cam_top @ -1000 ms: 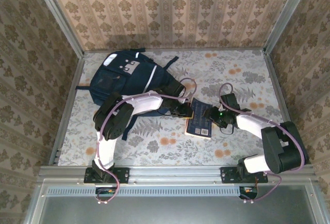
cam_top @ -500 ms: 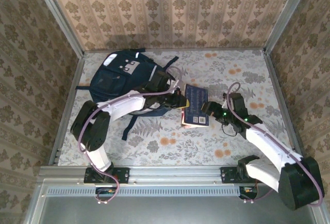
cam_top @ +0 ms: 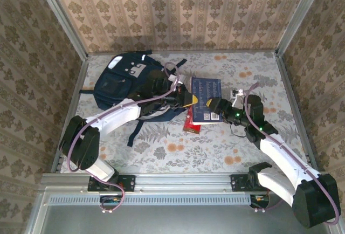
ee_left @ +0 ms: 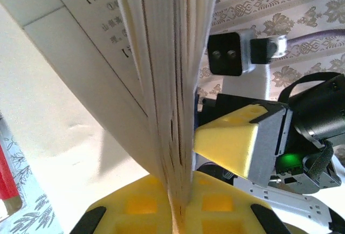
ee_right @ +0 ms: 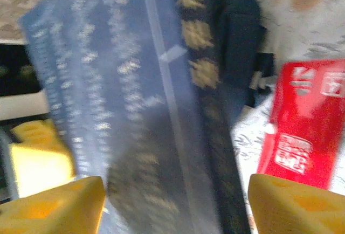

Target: Pack the student bag

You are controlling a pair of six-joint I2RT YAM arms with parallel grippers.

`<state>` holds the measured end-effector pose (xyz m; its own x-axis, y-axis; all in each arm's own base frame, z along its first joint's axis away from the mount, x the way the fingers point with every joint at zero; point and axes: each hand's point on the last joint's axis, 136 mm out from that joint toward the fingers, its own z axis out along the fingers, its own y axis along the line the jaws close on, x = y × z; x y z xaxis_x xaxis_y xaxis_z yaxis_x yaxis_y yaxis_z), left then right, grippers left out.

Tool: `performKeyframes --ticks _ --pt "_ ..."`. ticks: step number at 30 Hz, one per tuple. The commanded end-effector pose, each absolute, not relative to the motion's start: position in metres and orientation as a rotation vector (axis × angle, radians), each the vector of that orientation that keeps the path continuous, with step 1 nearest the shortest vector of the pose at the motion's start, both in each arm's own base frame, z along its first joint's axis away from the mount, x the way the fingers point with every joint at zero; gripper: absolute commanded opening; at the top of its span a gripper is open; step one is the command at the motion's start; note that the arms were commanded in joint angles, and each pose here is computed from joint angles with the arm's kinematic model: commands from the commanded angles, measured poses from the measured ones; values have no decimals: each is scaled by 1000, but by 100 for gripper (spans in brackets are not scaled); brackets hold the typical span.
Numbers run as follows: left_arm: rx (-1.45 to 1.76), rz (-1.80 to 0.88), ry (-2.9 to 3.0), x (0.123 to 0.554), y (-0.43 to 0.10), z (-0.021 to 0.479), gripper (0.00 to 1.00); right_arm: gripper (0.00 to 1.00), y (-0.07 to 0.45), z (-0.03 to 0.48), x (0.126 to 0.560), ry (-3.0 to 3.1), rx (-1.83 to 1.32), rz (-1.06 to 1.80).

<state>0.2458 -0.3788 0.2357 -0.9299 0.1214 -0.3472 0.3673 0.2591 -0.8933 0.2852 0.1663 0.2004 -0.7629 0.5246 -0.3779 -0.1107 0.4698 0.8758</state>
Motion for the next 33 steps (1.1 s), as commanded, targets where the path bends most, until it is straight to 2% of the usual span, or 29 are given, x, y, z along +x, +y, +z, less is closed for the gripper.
performKeyframes --ticks 1,4,6,8,10,13,14,22,33 --pt "526 -1804 2218 239 -379 258 0 54 176 232 278 1984 253 1443" --pt "526 -1797 2229 237 -377 254 0 29 175 239 275 1959 244 1449" --pt "511 -1750 2256 240 -372 249 12 17 174 241 274 1954 241 1443" --pt "487 -1710 2270 244 -364 245 31 6 174 244 272 1945 236 1444" --pt "447 -1701 2276 249 -357 243 46 0 175 248 271 1929 225 1462" --pt "409 -1718 2277 254 -352 242 69 0 178 259 269 1885 203 1512" --pt "406 -1727 2275 254 -352 242 74 0 179 262 269 1870 200 1526" --pt "397 -1769 2267 258 -354 236 77 0 181 284 264 1777 190 1621" --pt "373 -2095 2021 264 -364 269 77 0 186 279 260 1760 193 1664"
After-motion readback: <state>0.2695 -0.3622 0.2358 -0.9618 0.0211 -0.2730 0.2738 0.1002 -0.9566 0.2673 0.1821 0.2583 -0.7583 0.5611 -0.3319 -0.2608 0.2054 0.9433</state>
